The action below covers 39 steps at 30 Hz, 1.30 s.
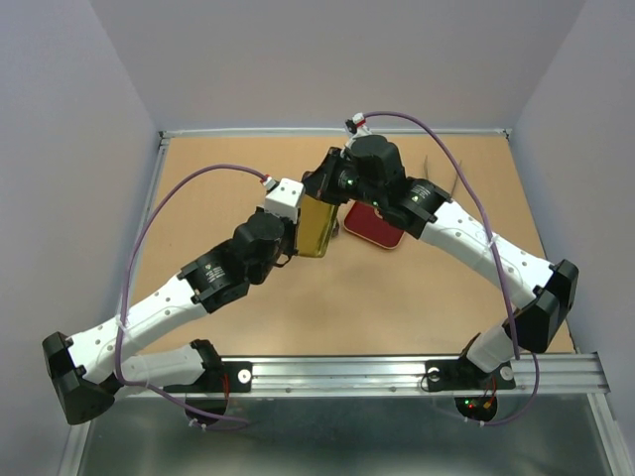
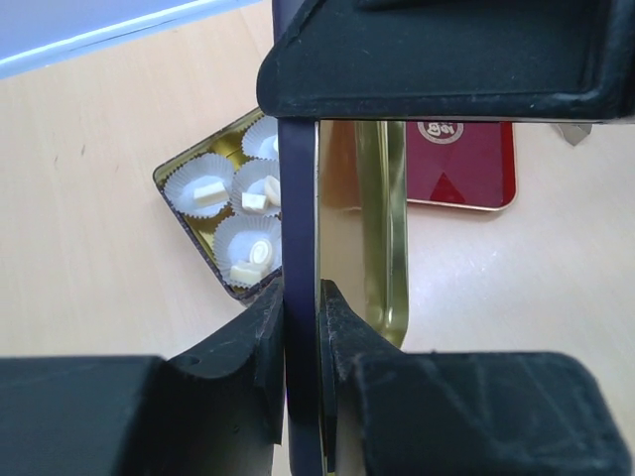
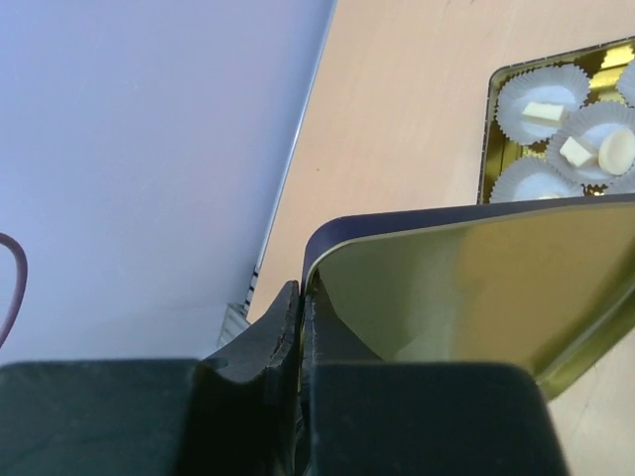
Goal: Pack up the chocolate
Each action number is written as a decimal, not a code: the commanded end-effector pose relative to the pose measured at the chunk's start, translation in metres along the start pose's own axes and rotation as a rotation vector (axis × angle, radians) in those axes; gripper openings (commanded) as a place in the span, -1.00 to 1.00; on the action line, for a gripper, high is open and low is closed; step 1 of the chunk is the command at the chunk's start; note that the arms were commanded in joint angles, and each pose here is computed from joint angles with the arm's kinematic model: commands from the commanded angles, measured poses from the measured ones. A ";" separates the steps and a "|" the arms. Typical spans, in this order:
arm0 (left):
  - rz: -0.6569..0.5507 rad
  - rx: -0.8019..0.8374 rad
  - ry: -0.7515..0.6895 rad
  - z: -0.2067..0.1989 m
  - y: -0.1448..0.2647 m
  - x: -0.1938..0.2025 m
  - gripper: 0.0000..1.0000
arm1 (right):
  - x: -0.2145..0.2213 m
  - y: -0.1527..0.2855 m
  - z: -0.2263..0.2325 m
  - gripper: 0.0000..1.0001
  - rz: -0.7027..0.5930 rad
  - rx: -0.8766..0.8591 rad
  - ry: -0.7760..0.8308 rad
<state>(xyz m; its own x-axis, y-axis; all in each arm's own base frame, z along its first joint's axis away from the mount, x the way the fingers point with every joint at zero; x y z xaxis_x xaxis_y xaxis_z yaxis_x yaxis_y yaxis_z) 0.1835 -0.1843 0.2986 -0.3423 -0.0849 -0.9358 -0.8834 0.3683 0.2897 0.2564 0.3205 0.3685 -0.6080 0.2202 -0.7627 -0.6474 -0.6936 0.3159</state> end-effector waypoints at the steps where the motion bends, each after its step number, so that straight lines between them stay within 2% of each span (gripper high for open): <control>1: -0.087 0.047 0.080 -0.009 0.005 -0.017 -0.43 | -0.019 0.009 0.015 -0.99 -0.075 -0.049 0.025; 5: -0.110 0.048 0.119 -0.008 0.009 -0.020 0.00 | -0.020 0.014 0.010 -0.99 -0.100 -0.012 0.024; 9: -0.149 0.106 0.167 -0.007 0.024 -0.028 0.32 | -0.023 0.020 0.006 -0.99 -0.138 0.028 0.048; 11: -0.153 0.129 0.174 -0.005 0.029 -0.028 0.38 | -0.027 0.022 0.004 -0.99 -0.155 0.038 0.070; 15: -0.162 0.198 0.194 -0.003 0.045 -0.030 0.43 | -0.037 0.026 0.002 -0.99 -0.189 0.054 0.097; 20: -0.197 0.285 0.254 0.002 0.068 -0.040 0.50 | -0.054 0.039 -0.002 -0.99 -0.187 -0.024 0.137; 27: -0.291 0.401 0.329 0.009 0.069 -0.068 0.54 | -0.059 0.059 0.016 -0.99 -0.028 -0.367 0.187; 31: -0.247 0.595 0.340 0.013 0.055 -0.075 0.54 | -0.059 0.070 0.025 -0.99 0.025 -0.485 0.191; 33: -0.298 0.616 0.367 0.021 0.054 -0.086 0.54 | -0.060 0.075 0.029 -0.99 0.035 -0.527 0.191; 39: -0.283 0.776 0.388 0.030 0.054 -0.087 0.54 | -0.070 0.104 0.053 -0.99 0.032 -0.698 0.186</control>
<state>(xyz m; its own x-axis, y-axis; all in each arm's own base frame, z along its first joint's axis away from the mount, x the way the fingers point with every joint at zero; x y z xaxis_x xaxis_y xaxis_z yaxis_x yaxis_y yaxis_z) 0.1948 -0.1248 0.3711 -0.3253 -0.5400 -0.7763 -0.7267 0.6680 -0.1603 0.2373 0.2808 0.4278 -0.5848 0.0587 -0.8091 -0.2830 -0.9495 0.1356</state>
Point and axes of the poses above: each gripper's point midway between its finger pads, its own y axis back along the fingers, its own z axis along the line the jaws close on, x = y × z, the point moved 8 cm from there along y, back along the fingers, and after that the axes turned 12 degrees about y, right-handed, at the moved point
